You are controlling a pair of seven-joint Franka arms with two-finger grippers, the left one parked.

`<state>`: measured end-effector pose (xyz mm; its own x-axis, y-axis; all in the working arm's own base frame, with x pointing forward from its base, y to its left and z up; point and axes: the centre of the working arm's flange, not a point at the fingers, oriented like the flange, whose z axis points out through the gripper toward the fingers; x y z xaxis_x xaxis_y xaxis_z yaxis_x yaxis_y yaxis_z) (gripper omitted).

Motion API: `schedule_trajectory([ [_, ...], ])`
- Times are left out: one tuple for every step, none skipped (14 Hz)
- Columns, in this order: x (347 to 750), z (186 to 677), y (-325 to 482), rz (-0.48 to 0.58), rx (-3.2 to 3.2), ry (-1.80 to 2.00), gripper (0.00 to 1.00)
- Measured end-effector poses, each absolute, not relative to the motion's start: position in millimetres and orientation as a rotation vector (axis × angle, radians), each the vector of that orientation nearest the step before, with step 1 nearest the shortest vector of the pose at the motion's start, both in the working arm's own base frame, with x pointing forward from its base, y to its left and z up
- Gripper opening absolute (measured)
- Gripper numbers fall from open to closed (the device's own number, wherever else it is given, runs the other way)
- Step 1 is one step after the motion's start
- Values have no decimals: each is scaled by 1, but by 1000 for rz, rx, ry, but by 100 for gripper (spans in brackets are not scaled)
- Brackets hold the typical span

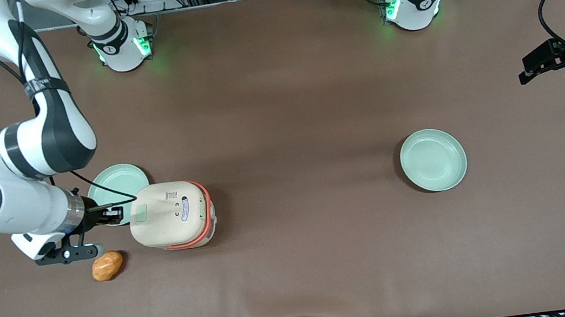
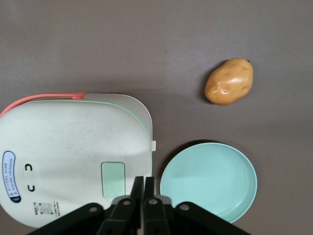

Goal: Press rice cooker button with right arm
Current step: 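Press down on the rice cooker's lid button with the closed right gripper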

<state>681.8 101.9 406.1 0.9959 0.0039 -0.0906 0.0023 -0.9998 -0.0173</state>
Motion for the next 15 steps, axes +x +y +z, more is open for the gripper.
schedule_trajectory([
  [682, 402, 104, 151, -3121, -9, 1],
  [682, 398, 107, 160, -3121, -17, 1],
  [681, 394, 111, 168, -3121, -25, 1],
  [681, 389, 114, 180, -3121, -32, 1],
  [679, 384, 117, 195, -3122, -39, 1],
  [678, 380, 120, 208, -3122, -45, 1],
  [676, 375, 123, 220, -3117, -50, 1],
  [675, 372, 126, 228, -3108, -50, 1],
  [674, 371, 128, 232, -3104, -52, 1],
  [674, 370, 130, 233, -3102, -53, 1],
  [674, 370, 131, 232, -3101, -56, 1],
  [674, 370, 132, 229, -3100, -57, 1],
  [674, 370, 133, 224, -3100, -58, 1],
  [674, 368, 134, 219, -3100, -59, 1],
  [674, 365, 134, 218, -3099, -60, 1],
])
